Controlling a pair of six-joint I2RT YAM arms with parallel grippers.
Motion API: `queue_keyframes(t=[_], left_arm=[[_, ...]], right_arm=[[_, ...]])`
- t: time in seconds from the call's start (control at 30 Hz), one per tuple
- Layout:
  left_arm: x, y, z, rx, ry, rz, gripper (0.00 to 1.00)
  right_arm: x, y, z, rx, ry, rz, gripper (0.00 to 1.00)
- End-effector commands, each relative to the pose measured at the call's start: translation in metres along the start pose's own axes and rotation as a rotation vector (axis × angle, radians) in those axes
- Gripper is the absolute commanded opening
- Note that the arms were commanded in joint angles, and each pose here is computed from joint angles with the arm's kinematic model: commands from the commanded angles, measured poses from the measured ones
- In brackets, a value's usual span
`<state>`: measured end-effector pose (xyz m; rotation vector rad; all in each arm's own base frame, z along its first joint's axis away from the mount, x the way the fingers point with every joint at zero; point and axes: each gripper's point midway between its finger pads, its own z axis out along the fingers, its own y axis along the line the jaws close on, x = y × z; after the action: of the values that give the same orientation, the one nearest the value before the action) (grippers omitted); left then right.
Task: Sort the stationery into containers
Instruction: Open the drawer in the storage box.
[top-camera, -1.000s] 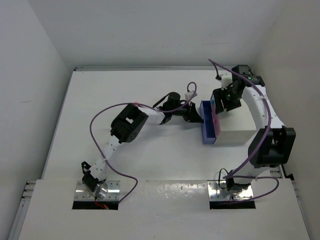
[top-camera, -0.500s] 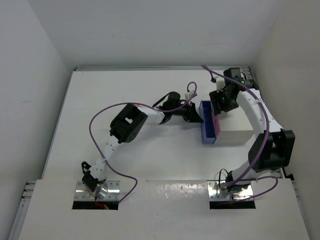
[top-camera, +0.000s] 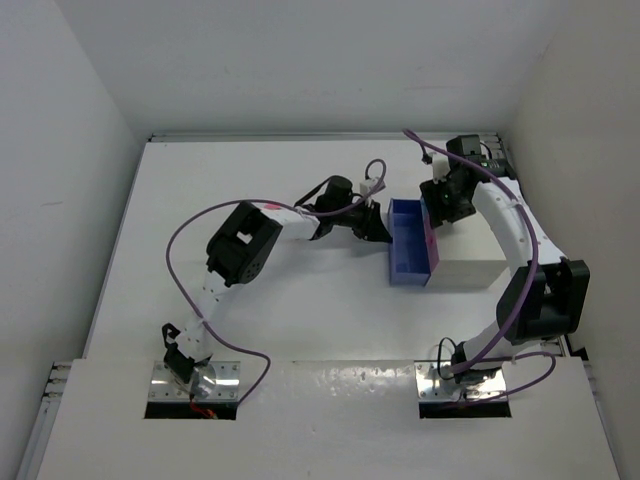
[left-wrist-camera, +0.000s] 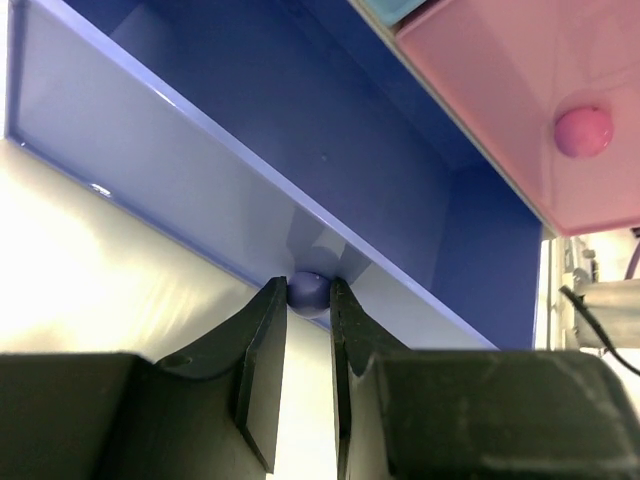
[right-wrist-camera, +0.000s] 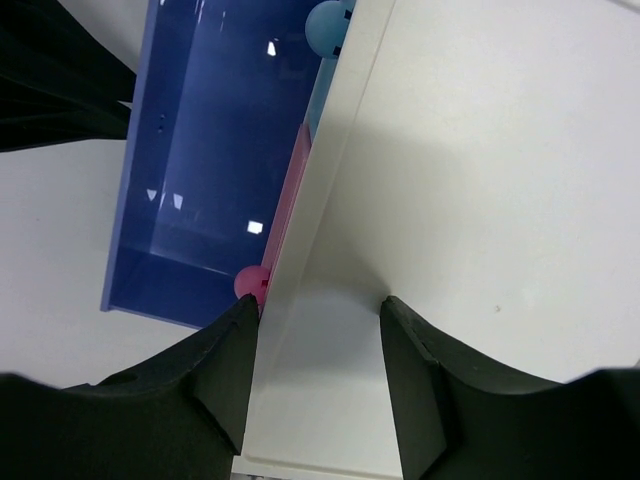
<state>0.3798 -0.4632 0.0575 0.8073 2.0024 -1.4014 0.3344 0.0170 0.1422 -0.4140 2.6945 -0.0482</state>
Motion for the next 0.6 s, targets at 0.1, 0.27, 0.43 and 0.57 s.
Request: queue_keyframes(t=[0.1, 0.27, 0.43, 0.57], left_arm=[[-0.024, 0.032, -0.048, -0.147, -0.024, 0.031, 0.00], [-0.033, 0.034, -0.065, -0.171, -0.032, 0.034, 0.00], [-0.029, 0.033, -0.075, -0.182, -0.003, 0.031, 0.00], [-0.027, 0.033, -0.081, -0.186, 0.015, 0.027, 0.30]], right_arm=[[0.002, -0.003, 0.002, 0.020, 0.012, 0.000, 0.50], [0.003, -0.003, 0.003, 0.016, 0.017, 0.000, 0.50], [0.003, -0.002, 0.005, 0.011, 0.017, 0.002, 0.49], [0.001, -0.002, 0.004, 0.009, 0.012, 0.000, 0.49]])
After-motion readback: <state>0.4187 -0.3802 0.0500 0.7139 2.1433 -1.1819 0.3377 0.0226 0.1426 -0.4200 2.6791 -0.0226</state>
